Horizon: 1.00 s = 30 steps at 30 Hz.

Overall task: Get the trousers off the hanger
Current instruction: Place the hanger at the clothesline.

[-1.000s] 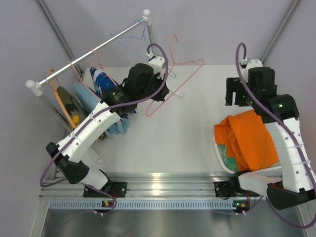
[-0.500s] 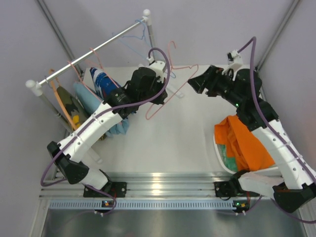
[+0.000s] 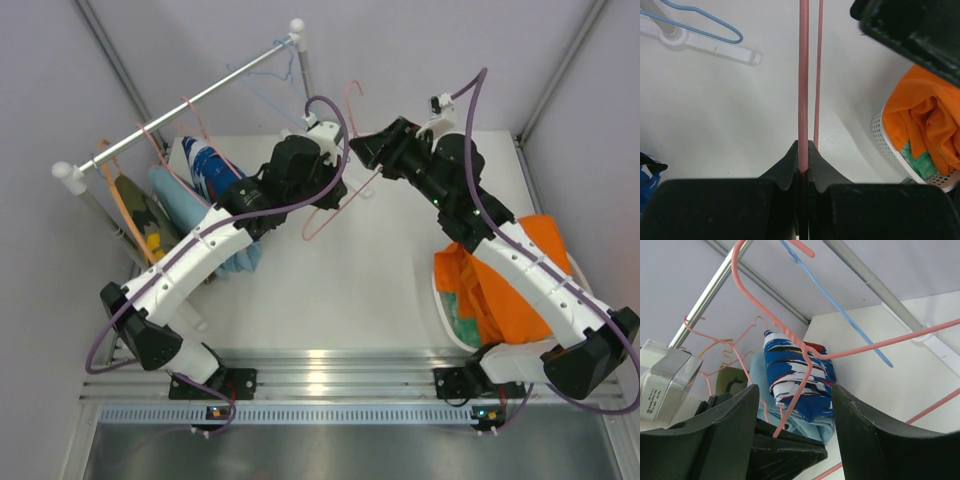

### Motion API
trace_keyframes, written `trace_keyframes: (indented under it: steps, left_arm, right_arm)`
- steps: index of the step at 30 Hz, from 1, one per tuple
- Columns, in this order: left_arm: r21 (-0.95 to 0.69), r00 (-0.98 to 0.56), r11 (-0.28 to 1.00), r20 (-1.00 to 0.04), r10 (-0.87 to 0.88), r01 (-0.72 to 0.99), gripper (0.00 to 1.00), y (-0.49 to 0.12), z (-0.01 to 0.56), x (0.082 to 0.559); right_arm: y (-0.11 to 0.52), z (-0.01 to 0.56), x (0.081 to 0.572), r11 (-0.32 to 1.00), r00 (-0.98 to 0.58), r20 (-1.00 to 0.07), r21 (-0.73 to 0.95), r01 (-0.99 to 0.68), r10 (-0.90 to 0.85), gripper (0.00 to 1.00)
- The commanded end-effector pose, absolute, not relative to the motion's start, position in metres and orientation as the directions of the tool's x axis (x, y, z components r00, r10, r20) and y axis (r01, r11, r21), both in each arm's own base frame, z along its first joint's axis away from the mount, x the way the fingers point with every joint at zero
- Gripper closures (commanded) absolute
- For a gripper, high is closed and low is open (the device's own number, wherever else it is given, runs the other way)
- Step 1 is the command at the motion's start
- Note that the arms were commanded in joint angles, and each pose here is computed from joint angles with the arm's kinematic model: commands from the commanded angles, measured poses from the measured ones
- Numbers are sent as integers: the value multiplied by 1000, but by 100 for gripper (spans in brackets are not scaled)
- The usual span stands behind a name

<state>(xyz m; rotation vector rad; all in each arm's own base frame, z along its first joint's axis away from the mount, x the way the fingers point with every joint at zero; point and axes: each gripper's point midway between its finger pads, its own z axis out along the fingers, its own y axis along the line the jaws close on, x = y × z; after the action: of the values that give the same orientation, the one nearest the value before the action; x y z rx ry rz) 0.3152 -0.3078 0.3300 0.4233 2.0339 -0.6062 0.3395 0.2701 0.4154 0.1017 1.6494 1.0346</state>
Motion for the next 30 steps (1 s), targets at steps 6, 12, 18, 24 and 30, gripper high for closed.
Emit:
trace_keyframes:
  steps: [6, 12, 18, 24, 30]
  left_arm:
    - [-287, -441, 775, -897, -12, 563, 100, -326, 357, 319]
    - [-283, -432, 757, -902, -1, 589, 100, -332, 357, 315]
    - [-269, -411, 738, -912, 13, 619, 100, -332, 357, 310]
    - [-272, -383, 694, -924, 6, 666, 86, -333, 370, 299]
    - [-269, -343, 637, -939, -9, 723, 54, -329, 395, 282]
  right_arm:
    - [286, 444, 355, 605, -288, -747, 658, -449, 599, 46]
    - [289, 441, 360, 606, -279, -746, 659, -446, 605, 64]
    - [286, 449, 354, 598, -264, -748, 651, -467, 609, 90]
    - [284, 447, 345, 600, -276, -767, 630, -494, 579, 100]
    - [269, 446, 336, 584, -301, -775, 621, -523, 555, 100]
